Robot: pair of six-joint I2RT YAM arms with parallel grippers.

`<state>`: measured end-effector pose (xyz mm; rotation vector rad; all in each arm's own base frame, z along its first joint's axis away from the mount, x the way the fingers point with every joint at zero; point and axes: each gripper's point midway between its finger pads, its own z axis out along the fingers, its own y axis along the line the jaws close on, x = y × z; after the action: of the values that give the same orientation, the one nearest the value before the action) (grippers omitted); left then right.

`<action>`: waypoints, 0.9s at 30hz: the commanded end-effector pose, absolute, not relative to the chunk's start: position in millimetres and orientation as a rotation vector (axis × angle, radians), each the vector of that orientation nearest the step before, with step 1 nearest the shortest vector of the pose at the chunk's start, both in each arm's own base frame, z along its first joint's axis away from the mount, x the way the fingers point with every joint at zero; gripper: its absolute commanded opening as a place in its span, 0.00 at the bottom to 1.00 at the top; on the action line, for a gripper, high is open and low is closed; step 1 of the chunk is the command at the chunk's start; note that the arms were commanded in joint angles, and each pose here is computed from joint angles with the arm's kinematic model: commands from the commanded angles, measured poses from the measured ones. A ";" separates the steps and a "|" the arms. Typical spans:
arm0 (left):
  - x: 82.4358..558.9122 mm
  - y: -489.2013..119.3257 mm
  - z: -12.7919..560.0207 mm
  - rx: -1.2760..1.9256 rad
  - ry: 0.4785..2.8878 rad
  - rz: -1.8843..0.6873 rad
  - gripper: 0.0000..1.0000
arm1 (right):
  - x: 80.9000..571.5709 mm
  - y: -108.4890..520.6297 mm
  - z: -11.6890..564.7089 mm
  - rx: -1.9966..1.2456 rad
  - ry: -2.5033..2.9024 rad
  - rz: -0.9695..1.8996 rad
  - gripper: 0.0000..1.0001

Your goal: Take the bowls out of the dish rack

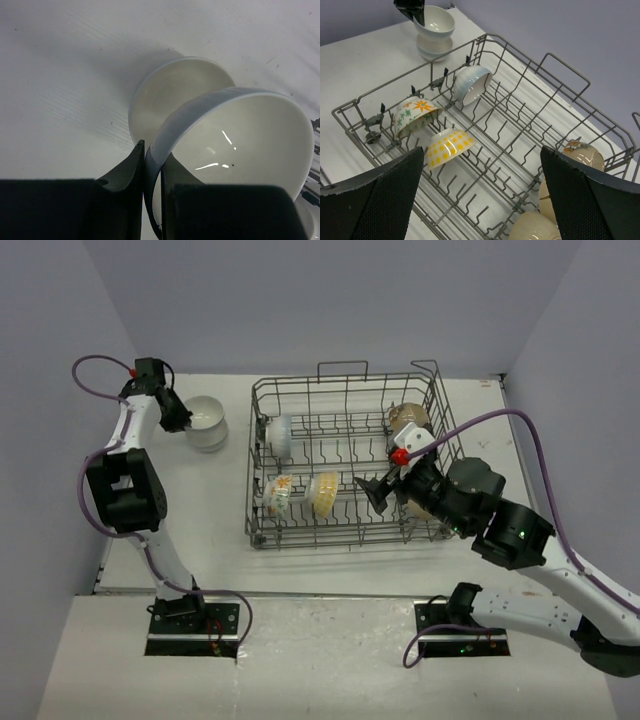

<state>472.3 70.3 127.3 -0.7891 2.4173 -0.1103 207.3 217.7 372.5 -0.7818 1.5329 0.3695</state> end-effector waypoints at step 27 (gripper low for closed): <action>492.0 76.1 102.4 -0.779 2.394 -0.179 0.02 | 193.7 229.9 379.4 -0.815 1.460 0.484 0.99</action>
<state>477.7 72.3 94.0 -0.8022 2.4516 -0.1527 196.1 226.5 365.5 -0.8359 1.5118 0.4446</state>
